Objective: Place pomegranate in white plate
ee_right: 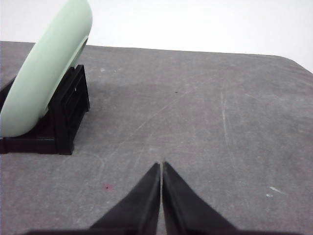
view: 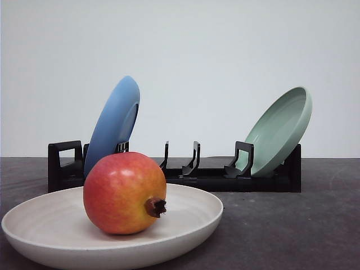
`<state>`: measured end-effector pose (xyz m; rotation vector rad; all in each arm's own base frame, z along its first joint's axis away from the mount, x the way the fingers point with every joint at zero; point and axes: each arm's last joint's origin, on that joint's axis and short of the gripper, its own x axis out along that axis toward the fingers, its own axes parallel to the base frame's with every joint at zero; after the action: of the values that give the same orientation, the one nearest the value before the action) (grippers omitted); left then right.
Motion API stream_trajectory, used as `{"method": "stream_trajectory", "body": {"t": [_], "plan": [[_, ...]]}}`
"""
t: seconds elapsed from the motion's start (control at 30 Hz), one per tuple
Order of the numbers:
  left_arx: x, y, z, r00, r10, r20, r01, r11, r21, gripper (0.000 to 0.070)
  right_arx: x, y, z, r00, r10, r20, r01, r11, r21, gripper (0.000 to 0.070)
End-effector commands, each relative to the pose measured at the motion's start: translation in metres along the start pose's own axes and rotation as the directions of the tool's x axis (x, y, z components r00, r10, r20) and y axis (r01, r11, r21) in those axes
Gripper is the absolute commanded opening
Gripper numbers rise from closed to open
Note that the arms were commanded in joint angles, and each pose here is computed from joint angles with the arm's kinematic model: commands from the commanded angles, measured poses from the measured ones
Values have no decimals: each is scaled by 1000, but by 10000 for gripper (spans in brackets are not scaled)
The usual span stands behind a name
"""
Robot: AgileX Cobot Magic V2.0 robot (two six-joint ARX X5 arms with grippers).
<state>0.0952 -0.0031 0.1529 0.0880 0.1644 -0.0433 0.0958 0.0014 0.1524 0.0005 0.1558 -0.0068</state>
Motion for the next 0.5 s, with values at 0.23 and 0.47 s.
{"method": "stream_trajectory", "body": {"t": [0.23, 0.47], "plan": [[1, -1, -3, 1000, -5, -12, 5, 1000, 5, 0, 0, 0, 0, 1000, -5, 6, 5, 1000, 11, 0], [1, -1, -3, 1000, -5, -12, 5, 1000, 5, 0, 0, 0, 0, 1000, -5, 6, 5, 1000, 11, 0]]}}
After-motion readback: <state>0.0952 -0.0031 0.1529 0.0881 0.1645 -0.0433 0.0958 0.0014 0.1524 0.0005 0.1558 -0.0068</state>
